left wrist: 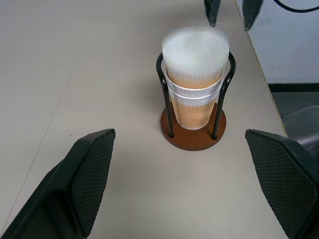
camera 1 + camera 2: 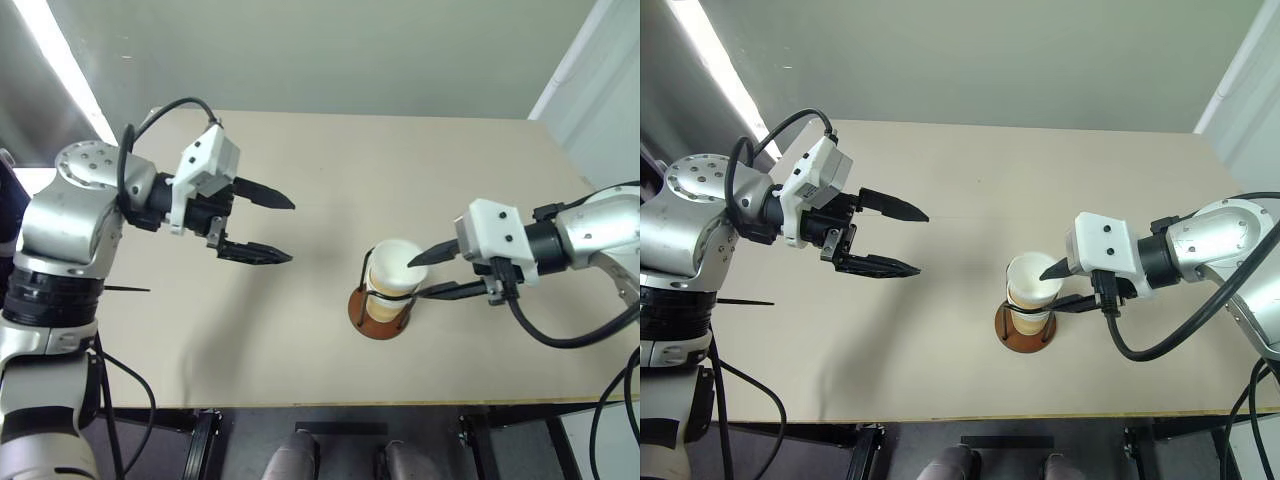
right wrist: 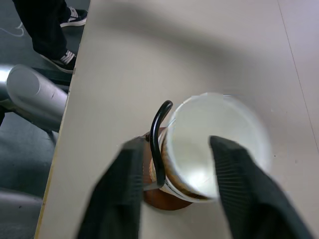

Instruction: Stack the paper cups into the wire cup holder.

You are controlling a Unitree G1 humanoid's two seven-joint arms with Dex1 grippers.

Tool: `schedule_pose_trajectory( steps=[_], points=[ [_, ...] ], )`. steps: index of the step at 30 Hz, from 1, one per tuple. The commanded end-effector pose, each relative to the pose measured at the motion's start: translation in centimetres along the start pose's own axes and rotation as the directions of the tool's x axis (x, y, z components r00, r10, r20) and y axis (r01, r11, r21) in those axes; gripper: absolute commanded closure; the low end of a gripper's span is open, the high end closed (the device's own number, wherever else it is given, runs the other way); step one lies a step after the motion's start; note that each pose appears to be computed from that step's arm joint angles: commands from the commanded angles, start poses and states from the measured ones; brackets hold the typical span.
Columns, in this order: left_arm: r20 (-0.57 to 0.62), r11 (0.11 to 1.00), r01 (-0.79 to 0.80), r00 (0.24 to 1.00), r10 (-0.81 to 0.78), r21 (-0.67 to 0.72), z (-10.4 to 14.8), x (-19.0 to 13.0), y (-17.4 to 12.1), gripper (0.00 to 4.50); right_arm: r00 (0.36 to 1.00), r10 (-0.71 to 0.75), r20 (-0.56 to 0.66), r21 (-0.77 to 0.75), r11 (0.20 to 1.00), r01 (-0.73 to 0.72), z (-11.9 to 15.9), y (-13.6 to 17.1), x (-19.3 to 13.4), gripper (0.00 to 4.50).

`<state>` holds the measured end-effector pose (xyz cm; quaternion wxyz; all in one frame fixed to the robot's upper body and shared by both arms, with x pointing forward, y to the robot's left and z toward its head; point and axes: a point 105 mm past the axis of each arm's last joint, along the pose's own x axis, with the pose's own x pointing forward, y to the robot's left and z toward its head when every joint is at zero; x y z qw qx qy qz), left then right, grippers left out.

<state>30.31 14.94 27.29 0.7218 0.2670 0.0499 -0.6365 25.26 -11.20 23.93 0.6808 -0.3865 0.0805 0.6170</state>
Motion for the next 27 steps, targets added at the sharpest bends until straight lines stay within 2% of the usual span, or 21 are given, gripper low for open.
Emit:
schedule_pose_trajectory(
  steps=[1,3,4,6,7,11,13,17,22,24,27],
  points=[
    [0.008,0.998,-0.021,1.0,0.021,0.053,1.3,-0.5,0.0,0.0,0.999,-0.033,0.041,-0.045,0.998,0.034,1.3,-0.4,-0.2,1.48],
    [0.009,0.998,-0.023,1.0,0.023,0.051,1.3,-0.5,0.0,0.0,0.995,-0.05,0.09,-0.032,0.998,0.053,2.2,-0.7,-0.4,1.48],
    [0.011,0.998,-0.034,0.999,0.033,0.046,1.2,-0.5,0.1,0.0,0.984,-0.088,0.156,-0.012,0.996,0.091,3.4,-1.5,-0.8,1.48],
    [0.026,0.996,-0.083,0.996,0.082,0.032,1.0,-0.4,0.8,0.0,0.935,-0.178,0.305,0.069,0.984,0.164,6.0,-3.2,-2.0,1.48],
    [0.036,0.994,-0.106,0.994,0.105,0.025,1.0,-0.4,1.1,0.0,0.915,-0.215,0.341,0.105,0.976,0.19,6.5,-3.7,-2.4,1.48],
    [0.069,0.985,-0.173,0.982,0.173,-0.014,0.6,-0.4,1.8,0.0,0.844,-0.371,0.386,0.269,0.921,0.282,5.8,-5.5,-3.9,1.48],
    [0.083,0.977,-0.21,0.974,0.213,-0.041,0.2,-0.4,2.2,0.0,0.79,-0.477,0.385,0.365,0.865,0.344,4.6,-6.7,-4.9,1.48],
    [0.092,0.938,-0.331,0.936,0.34,-0.101,-1.3,-0.5,3.6,0.0,0.679,-0.675,0.288,0.545,0.699,0.463,-0.3,-8.4,-6.1,1.48],
    [0.087,0.833,-0.512,0.839,0.537,-0.209,-3.8,-1.2,5.9,0.0,0.466,-0.878,0.111,0.7,0.402,0.591,-6.5,-9.8,-7.8,1.48],
    [0.085,0.79,-0.562,0.799,0.595,-0.244,-4.6,-1.3,6.4,0.0,0.407,-0.912,0.054,0.738,0.311,0.598,-8.2,-9.9,-8.2,1.48],
    [0.056,0.707,-0.644,0.727,0.685,-0.293,-6.6,-1.3,7.1,0.0,0.307,-0.948,-0.087,0.786,0.124,0.606,-11.8,-10.0,-8.5,1.48]
  ],
)
